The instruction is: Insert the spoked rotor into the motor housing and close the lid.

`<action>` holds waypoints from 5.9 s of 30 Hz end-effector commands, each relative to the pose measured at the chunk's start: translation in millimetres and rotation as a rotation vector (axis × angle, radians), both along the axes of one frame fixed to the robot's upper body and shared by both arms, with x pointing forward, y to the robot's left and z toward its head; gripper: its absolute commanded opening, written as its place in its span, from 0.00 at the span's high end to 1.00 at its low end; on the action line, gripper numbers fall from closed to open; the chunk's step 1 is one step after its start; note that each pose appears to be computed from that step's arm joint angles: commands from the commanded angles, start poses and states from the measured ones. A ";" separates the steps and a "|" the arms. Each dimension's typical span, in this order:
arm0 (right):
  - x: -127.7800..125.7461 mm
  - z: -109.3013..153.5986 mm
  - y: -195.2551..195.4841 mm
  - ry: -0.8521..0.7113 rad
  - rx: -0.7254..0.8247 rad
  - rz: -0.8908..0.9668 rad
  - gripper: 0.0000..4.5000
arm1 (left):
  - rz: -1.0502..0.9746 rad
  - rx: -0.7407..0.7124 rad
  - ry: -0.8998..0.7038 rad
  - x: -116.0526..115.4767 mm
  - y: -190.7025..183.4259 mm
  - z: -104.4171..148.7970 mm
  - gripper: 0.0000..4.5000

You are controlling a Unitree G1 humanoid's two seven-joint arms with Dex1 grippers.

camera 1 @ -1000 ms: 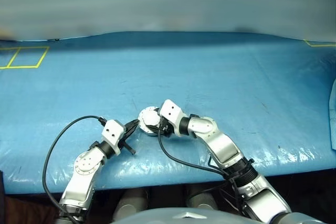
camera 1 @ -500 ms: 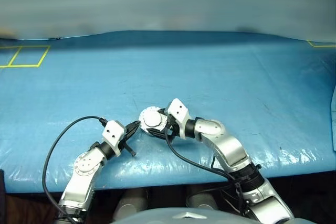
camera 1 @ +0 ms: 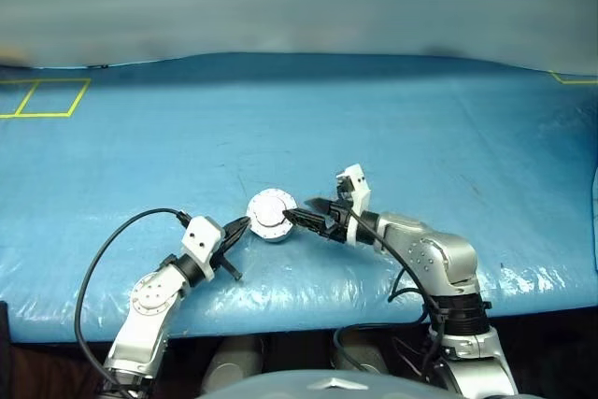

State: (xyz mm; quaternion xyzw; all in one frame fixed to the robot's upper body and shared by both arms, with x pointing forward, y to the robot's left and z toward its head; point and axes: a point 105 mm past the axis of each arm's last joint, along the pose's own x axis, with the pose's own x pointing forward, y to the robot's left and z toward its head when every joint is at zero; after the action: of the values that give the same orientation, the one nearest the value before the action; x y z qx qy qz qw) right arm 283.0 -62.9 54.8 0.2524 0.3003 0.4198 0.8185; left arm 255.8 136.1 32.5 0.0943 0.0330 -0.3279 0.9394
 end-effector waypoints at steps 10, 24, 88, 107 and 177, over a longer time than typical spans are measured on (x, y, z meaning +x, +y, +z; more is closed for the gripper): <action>0.3 4.0 16.0 0.216 0.273 -0.032 0.00 | -0.016 0.022 0.023 -5.2 -3.5 -6.6 1.00; -0.1 4.5 19.2 0.250 0.315 -0.050 0.75 | -0.017 0.024 0.023 -5.5 -3.4 -7.1 1.00; -16.4 80.9 21.4 0.148 0.669 -0.030 0.75 | -0.093 -1.482 0.361 3.8 -58.4 76.4 0.20; 3.7 71.1 10.9 0.025 0.552 -0.185 0.33 | -0.009 -1.511 0.372 10.8 -52.7 71.8 0.44; 44.3 40.0 -87.1 -0.749 -0.504 -0.235 0.01 | -0.165 0.055 -0.052 22.5 -52.6 32.2 0.00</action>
State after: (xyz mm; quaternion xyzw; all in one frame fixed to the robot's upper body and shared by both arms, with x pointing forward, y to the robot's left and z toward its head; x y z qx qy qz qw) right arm 323.7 -146.9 77.1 -0.0921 0.0807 0.3094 0.9430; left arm 276.2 87.0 55.0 0.1224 0.0345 -0.3980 0.9085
